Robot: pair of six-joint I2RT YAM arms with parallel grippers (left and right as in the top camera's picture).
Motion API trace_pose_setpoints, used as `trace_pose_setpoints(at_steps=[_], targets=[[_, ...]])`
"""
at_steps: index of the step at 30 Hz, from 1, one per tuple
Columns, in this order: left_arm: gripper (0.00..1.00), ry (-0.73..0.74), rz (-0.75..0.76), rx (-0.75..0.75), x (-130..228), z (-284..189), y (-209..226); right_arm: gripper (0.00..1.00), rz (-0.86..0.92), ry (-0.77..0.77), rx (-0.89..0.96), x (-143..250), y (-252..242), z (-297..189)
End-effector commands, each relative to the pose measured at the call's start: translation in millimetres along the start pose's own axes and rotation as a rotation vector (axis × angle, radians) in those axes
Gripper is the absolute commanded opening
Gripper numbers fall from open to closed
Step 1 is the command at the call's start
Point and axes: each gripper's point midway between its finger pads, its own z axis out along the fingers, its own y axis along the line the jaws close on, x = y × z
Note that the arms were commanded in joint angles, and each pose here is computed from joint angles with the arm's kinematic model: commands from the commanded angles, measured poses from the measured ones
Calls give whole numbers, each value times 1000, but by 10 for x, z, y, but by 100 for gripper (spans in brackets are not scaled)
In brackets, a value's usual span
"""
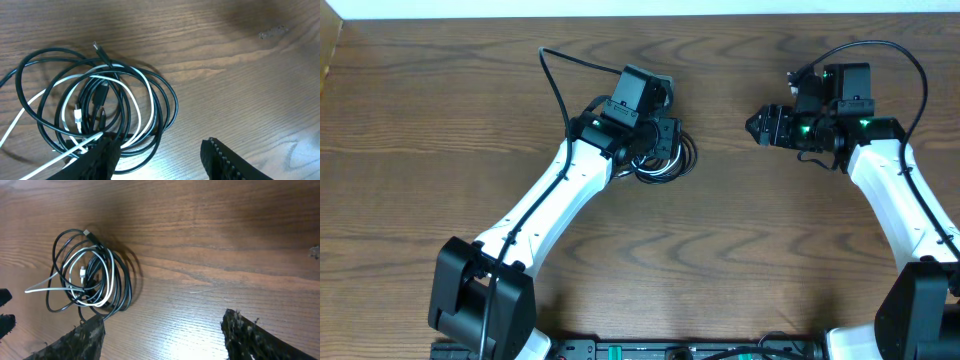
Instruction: Untangle cables
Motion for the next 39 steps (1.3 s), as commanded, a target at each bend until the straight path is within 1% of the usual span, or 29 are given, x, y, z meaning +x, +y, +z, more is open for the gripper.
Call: trace_pose_setpoints(at_steps=[1, 10, 16, 23, 28, 39], targets=[[57, -12, 43, -17, -27, -68, 31, 73, -25, -20, 3, -54, 32, -51], [58, 105, 33, -49, 234, 201, 156, 74, -27, -22, 13, -57, 16, -51], [58, 140, 50, -47, 322, 313, 142, 75, -27, -24, 25, -62, -5, -52], [58, 153, 154, -26, 380, 342, 9, 75, -27, -24, 25, -62, -7, -51], [58, 175, 154, -30, 436, 418, 24, 75, -27, -24, 26, -60, -8, -50], [58, 262, 171, -35, 701, 761, 10, 75, -27, -24, 25, -60, -6, -51]])
